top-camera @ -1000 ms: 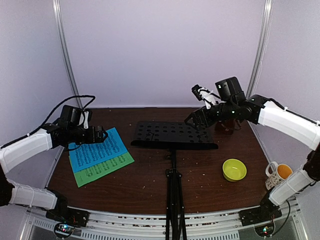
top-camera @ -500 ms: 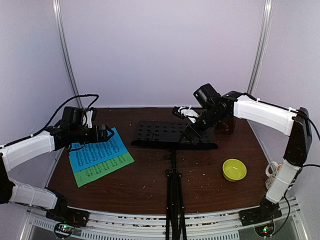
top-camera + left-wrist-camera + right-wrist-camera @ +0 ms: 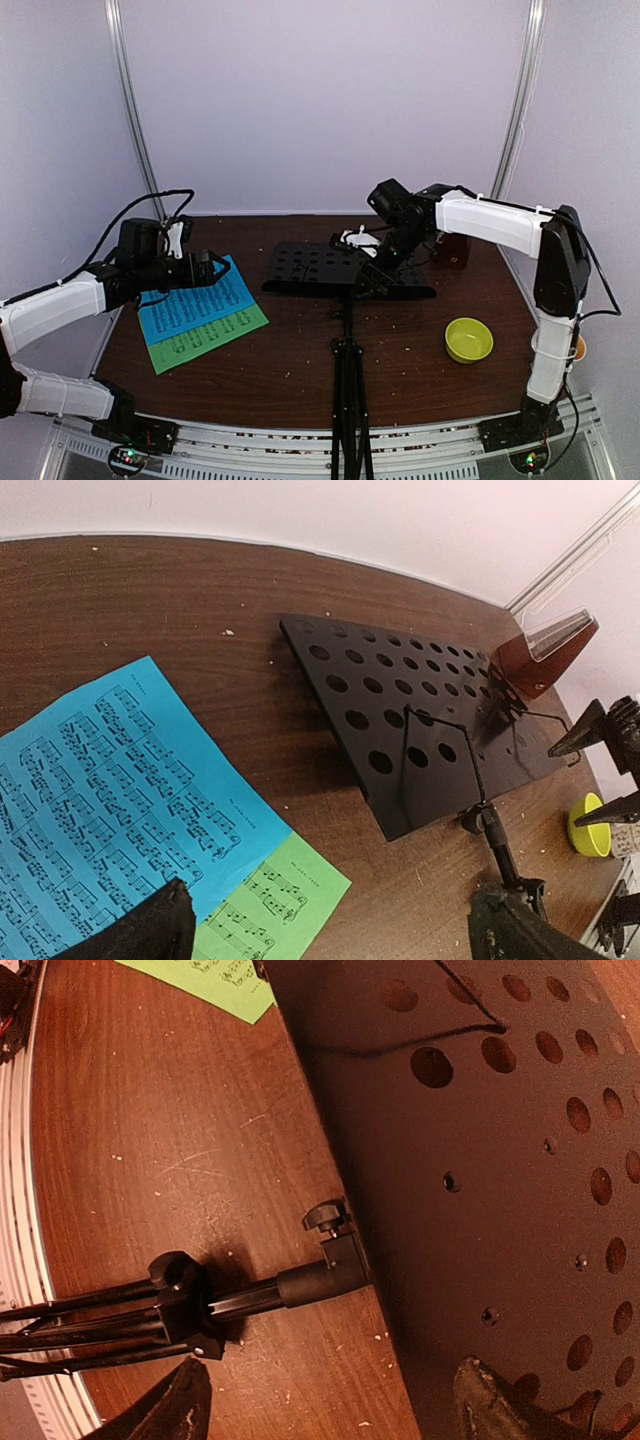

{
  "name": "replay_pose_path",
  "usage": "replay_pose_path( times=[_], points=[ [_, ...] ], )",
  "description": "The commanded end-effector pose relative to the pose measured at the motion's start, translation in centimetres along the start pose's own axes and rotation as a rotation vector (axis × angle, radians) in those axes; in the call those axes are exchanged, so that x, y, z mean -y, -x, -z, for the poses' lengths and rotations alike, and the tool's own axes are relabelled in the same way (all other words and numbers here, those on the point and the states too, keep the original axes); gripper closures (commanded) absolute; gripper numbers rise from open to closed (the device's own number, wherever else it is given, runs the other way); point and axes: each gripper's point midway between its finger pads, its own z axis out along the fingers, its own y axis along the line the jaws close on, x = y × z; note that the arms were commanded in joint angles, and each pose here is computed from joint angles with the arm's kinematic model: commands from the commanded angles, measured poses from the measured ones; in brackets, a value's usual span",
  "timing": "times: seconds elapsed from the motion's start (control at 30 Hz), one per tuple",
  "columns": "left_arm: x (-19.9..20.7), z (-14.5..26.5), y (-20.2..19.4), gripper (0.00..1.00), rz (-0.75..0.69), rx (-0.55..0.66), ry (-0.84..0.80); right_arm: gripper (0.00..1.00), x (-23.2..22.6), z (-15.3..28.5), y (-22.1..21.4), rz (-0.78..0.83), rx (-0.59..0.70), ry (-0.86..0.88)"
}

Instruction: Set up the instrument practice props

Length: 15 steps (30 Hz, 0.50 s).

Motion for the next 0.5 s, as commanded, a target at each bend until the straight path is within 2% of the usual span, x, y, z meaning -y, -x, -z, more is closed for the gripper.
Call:
replay_pose_path(
  times=[0.0, 0.37, 0.47],
  points=[
    [0.6, 0.3, 1.2, 0.02, -0.008, 0.065, -0.020, 0.17, 1.6, -0.7, 0.2, 0.036, -0.019, -0.022],
    [0.6, -0.5, 1.0, 0.02, -0.004, 0.053, -0.031, 0.31, 2.5, -2.9, -0.3, 0.067, -0.060, 0.023],
    [0.6, -0.7, 1.1, 0.02, 0.001, 0.055, -0.037, 0.38, 2.5, -3.2, -0.3, 0.070, -0.060, 0.028]
  ],
)
